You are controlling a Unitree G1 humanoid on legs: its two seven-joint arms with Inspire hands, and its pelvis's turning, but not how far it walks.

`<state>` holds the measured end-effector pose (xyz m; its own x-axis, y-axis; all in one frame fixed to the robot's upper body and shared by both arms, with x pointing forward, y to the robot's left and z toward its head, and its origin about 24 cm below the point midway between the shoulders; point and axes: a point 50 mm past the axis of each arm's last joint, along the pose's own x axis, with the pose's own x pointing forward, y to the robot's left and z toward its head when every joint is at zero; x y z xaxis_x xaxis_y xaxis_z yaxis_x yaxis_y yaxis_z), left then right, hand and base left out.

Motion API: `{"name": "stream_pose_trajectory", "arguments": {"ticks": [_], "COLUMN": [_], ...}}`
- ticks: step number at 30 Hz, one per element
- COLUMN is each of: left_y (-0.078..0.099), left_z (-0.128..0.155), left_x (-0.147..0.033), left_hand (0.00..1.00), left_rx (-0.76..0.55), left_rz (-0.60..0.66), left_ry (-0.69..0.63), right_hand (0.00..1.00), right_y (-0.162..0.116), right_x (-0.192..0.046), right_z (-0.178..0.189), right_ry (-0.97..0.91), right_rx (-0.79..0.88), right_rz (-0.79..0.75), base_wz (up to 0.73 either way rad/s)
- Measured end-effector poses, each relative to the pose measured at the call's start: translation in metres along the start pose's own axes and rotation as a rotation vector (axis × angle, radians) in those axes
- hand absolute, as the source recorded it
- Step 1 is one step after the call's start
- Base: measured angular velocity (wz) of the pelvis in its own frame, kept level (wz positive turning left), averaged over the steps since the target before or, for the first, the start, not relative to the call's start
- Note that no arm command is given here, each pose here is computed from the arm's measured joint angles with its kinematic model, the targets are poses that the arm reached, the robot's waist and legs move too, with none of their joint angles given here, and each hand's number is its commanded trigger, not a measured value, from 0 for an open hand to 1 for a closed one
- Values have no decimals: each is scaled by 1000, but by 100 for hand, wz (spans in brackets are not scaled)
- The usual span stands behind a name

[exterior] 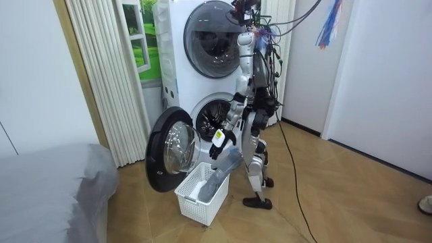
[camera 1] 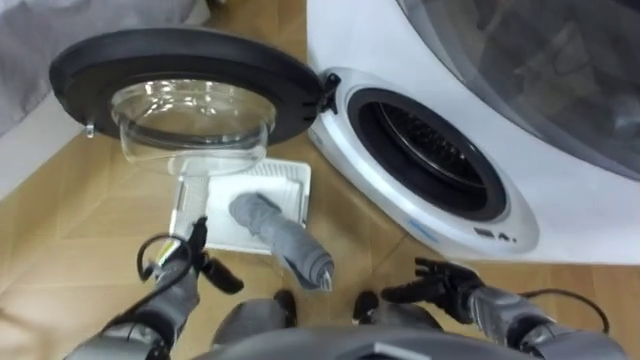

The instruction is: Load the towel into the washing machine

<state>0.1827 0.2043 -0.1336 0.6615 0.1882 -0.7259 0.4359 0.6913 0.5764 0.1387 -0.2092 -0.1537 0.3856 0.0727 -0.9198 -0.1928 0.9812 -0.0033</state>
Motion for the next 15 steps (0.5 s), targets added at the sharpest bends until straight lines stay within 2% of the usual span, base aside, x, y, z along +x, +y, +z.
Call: {"name": "stream_pose_trajectory", "arguments": {"ticks": [4, 10, 15], "left_y": [15, 19, 40], "left_z": [35, 68, 95], "left_x": [9, 12, 14], "left_hand": [0, 0, 0], "left_rx": [29, 136, 208], "left_rz": [67, 84, 172], "left_ry": [-93, -193, -275], "right_hand": [0, 0, 0], "right_y": [6, 18, 21], "right_x": [4, 6, 5], "right_z": [27, 57, 84], "right_ry": [-60, -135, -236], "right_rx": [-50, -68, -60], "right_rz": [0, 20, 2], "base_wz": [-8, -6, 4]}}
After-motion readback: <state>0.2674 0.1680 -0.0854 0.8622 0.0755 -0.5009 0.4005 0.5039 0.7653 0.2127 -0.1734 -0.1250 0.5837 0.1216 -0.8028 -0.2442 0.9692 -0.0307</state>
